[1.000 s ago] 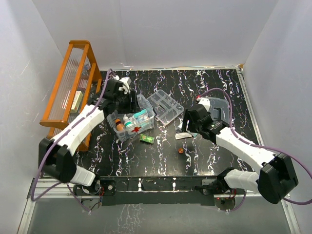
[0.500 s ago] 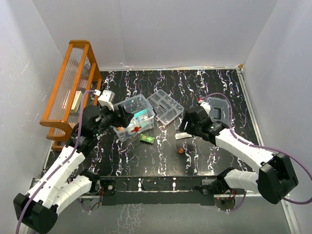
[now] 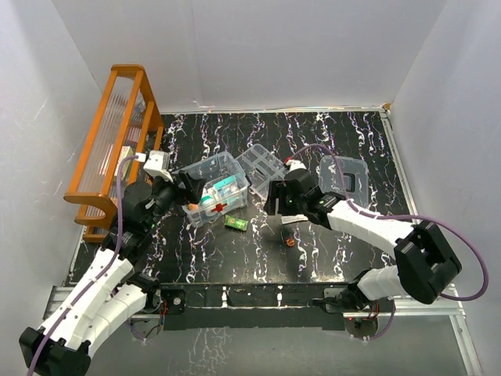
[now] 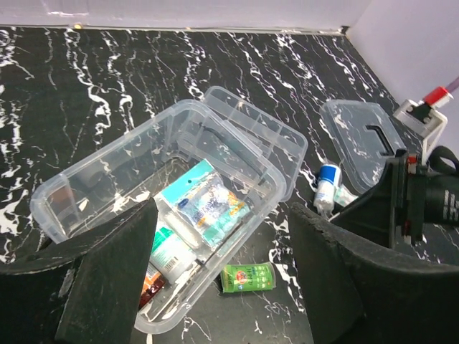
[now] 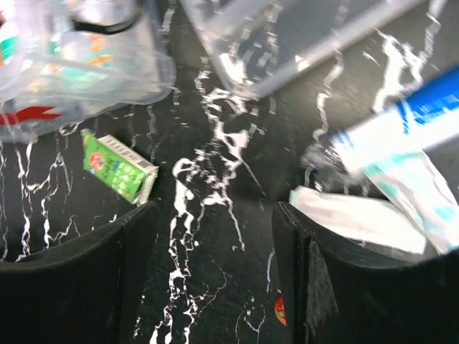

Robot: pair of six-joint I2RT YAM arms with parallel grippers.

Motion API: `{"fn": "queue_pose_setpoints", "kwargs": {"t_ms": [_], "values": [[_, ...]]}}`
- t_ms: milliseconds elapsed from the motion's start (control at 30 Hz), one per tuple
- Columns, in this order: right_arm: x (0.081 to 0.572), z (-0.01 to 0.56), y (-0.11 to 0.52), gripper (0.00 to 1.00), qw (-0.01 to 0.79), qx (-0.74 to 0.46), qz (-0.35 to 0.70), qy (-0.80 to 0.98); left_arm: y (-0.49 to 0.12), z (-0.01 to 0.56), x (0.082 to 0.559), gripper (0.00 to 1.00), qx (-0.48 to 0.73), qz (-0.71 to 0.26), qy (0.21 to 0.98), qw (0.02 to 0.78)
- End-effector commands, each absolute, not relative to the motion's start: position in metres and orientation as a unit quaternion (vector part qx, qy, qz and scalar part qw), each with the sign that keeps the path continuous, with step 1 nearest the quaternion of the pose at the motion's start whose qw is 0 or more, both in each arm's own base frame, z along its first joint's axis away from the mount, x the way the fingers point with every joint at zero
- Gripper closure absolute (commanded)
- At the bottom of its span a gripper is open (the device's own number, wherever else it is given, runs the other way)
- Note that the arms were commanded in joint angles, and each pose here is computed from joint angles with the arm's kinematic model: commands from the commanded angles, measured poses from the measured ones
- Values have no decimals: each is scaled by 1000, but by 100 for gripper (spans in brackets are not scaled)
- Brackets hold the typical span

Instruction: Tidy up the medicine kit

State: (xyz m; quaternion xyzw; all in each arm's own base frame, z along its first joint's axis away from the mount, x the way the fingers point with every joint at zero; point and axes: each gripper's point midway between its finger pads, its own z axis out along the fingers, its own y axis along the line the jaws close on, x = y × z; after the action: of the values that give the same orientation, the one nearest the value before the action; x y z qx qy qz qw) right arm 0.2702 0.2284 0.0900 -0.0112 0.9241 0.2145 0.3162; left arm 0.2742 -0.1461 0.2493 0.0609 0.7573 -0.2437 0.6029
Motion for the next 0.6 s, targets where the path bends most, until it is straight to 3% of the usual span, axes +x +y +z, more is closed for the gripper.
{"fn": "queue_pose_setpoints", "kwargs": {"t_ms": [0, 300, 567], "values": [[280, 106, 265, 37, 393, -161, 236, 874, -131, 263, 278, 27, 25, -222, 739, 635], [267, 87, 301, 37, 410, -301, 230, 829, -107, 261, 280, 26, -16, -177, 738, 651], [267, 74, 318, 37, 395, -315, 221, 834, -108, 257, 283, 24, -15, -174, 741, 648]]}}
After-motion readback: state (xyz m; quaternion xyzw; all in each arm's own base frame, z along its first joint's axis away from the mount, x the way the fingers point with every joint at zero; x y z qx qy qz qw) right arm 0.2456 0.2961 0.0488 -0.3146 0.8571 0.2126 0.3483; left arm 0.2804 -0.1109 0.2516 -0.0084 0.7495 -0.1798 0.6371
